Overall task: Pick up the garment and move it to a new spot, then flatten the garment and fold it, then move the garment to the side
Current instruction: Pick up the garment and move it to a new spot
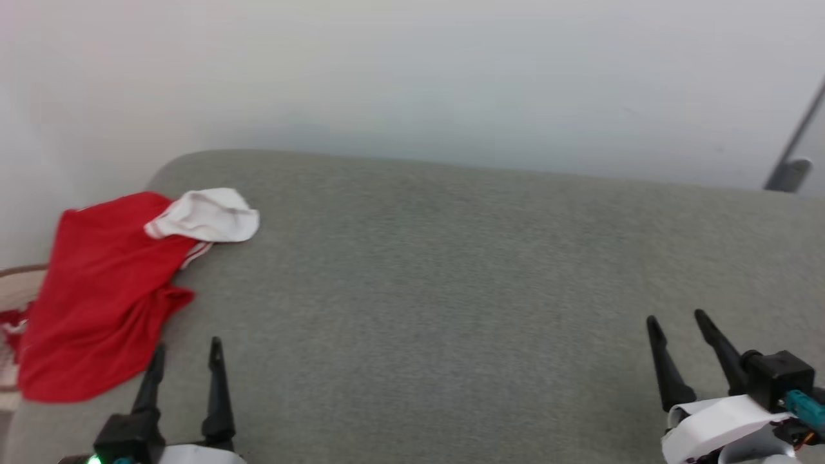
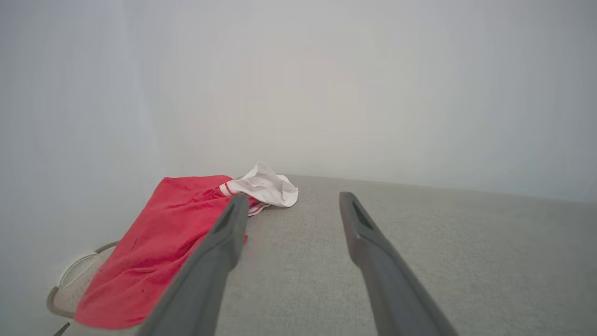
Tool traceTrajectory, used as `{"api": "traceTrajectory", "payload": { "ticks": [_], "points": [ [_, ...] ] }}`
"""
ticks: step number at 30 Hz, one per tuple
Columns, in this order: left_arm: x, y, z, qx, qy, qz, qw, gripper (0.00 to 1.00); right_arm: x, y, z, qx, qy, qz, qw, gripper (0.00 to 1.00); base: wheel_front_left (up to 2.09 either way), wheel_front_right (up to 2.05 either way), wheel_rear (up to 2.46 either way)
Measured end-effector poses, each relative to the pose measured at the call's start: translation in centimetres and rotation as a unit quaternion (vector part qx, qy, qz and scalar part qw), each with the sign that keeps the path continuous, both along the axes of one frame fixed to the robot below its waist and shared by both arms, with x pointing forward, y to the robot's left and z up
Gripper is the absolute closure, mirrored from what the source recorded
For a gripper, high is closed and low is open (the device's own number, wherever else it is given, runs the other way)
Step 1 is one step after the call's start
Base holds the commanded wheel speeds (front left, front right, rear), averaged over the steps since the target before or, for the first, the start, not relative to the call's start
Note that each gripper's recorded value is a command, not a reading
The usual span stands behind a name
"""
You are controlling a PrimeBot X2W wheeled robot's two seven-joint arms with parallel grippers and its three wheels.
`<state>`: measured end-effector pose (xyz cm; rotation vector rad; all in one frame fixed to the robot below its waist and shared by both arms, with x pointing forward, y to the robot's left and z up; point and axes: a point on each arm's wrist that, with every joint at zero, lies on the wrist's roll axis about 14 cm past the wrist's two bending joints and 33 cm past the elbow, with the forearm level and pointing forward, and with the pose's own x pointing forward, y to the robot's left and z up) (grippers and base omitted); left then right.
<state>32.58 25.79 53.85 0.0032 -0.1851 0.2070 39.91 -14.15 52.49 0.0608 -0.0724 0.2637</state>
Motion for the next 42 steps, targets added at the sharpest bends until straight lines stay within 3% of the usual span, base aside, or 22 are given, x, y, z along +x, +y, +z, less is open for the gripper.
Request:
{"api": "traceTrajectory", "payload": {
  "ticks": [9, 18, 24, 33, 42],
  "points": [
    [-5.6, 5.6, -0.4, -0.006, 0.000, 0.102, 0.995, 0.00, 0.4, 7.5, 0.3, -0.004, 0.002, 0.106, 0.994, 0.00, 0.00, 0.00, 0.00],
    [-11.5, 9.1, -0.3, -0.012, -0.010, 0.182, 0.983, 0.00, -0.4, 14.7, 1.0, -0.010, -0.005, 0.205, 0.979, 0.00, 0.00, 0.00, 0.00],
    [-13.5, 10.2, -0.4, -0.027, -0.015, 0.211, 0.977, 0.00, -0.3, 16.7, 1.5, -0.013, -0.011, 0.233, 0.972, 0.00, 0.00, 0.00, 0.00],
    [-11.1, 11.4, 1.8, -0.030, -0.013, 0.182, 0.983, 0.00, 0.3, 15.3, 1.6, -0.016, -0.013, 0.216, 0.976, 0.00, 0.00, 0.00, 0.00],
    [-4.2, 14.1, 6.1, -0.028, -0.007, 0.141, 0.990, 0.00, 3.8, 12.6, 1.9, -0.024, -0.019, 0.185, 0.982, 0.00, 0.00, 0.00, 0.00]
  ]
}}
